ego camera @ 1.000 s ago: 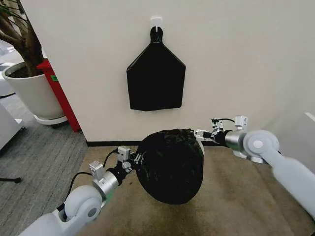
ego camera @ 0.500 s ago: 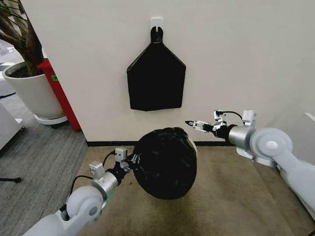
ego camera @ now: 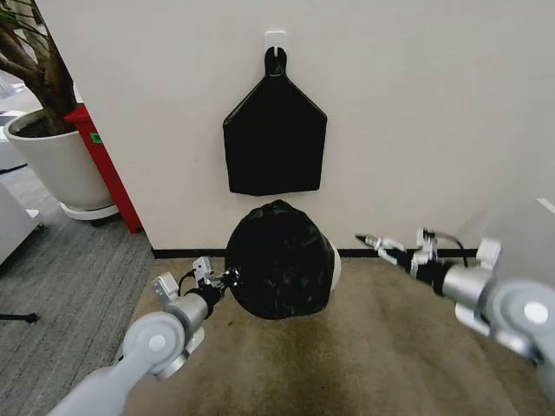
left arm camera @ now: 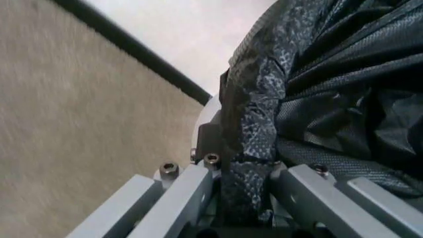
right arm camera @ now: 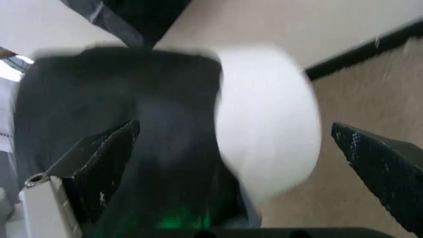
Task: Place the garbage bag over the trash bin.
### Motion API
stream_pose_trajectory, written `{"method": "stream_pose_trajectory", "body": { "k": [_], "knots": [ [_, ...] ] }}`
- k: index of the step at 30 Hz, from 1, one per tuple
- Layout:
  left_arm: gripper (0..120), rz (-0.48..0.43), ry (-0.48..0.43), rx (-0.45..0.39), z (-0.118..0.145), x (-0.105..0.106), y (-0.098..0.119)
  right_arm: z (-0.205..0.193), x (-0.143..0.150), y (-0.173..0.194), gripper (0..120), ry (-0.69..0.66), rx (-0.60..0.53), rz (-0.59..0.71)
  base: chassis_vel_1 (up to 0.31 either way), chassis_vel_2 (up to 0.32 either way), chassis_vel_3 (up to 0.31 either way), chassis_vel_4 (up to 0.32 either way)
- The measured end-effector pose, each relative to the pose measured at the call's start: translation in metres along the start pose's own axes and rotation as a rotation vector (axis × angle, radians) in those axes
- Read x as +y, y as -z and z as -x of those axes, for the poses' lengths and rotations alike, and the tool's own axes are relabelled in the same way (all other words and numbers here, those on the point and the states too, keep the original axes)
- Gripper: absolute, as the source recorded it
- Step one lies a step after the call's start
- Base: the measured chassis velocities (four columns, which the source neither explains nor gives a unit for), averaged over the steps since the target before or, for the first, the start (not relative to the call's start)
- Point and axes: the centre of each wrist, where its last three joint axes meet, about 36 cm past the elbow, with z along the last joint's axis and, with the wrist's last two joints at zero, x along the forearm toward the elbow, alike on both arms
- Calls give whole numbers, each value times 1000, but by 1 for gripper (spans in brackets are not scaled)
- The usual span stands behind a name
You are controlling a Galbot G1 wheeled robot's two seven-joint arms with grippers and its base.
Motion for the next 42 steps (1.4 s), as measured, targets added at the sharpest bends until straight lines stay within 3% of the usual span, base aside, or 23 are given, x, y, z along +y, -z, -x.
{"method": "stream_pose_trajectory", "body": {
  "k": [8,15,20,26,42],
  "knots": [
    [1,-195,51,89,9,-6,21,-11,17,-44,100,25,-53,84,0,0,0,0],
    [1,-307,42,206,16,3,33,-5,38,-72,100,-27,-73,31,0,0,0,0],
    [1,-318,38,237,21,8,37,2,52,-77,100,-104,-99,-11,0,0,0,0],
    [1,-308,30,242,23,5,38,6,50,-78,100,-153,-110,-20,0,0,0,0],
    [0,-271,11,224,15,-3,37,31,-10,-90,100,-418,-104,-65,0,0,0,0]
  ]
}}
